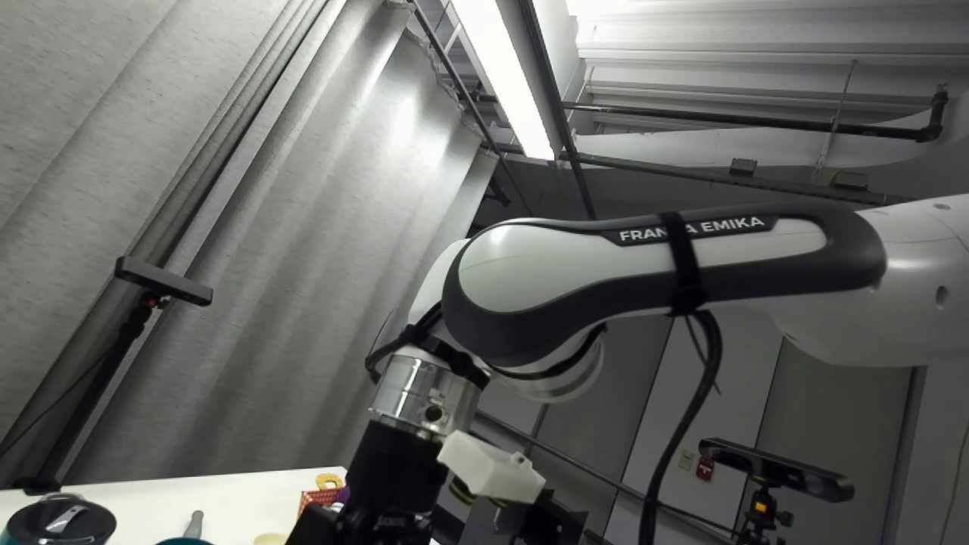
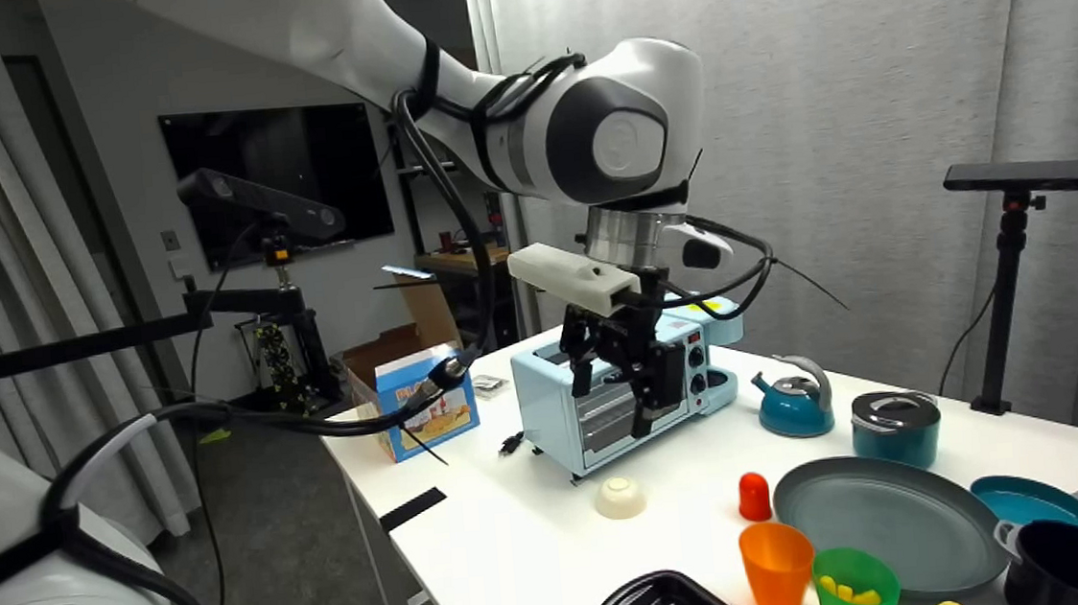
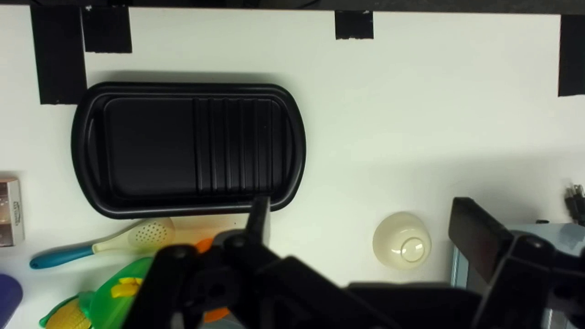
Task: Pick the yellow and green object and the brown object and out them in the pot
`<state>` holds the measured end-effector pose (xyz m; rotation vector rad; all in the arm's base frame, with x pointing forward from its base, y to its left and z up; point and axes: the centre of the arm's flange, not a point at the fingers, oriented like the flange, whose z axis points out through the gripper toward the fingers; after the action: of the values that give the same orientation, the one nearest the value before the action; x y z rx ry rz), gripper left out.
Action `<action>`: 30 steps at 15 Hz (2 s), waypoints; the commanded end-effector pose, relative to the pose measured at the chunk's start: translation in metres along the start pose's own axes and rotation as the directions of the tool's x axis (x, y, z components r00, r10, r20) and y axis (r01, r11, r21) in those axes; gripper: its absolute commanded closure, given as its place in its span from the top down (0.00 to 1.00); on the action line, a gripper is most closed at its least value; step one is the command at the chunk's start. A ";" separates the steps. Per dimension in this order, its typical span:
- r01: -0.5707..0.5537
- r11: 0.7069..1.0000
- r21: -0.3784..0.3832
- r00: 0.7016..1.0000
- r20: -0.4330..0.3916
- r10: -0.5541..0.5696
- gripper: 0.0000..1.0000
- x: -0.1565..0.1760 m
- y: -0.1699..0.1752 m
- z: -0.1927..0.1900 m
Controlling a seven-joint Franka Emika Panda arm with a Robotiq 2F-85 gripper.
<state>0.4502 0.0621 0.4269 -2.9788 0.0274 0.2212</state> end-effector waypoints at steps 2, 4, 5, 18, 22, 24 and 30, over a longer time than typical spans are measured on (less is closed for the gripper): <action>-0.052 0.999 -0.001 0.992 -0.111 0.052 1.00 0.013 0.020 -0.025; -0.077 0.997 0.007 0.985 -0.152 0.078 1.00 0.017 0.033 -0.038; -0.090 0.996 0.011 0.981 -0.172 0.091 1.00 0.021 0.038 -0.042; -0.254 0.965 0.058 0.913 -0.314 0.259 1.00 0.067 0.124 -0.087; -0.292 0.955 0.057 0.897 -0.331 0.294 1.00 0.080 0.142 -0.095; -0.308 0.950 0.054 0.891 -0.334 0.308 1.00 0.088 0.148 -0.095; -0.349 0.936 0.051 0.874 -0.343 0.344 1.00 0.113 0.164 -0.088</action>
<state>0.5489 -0.1046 0.4728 -2.9527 0.5509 -0.2478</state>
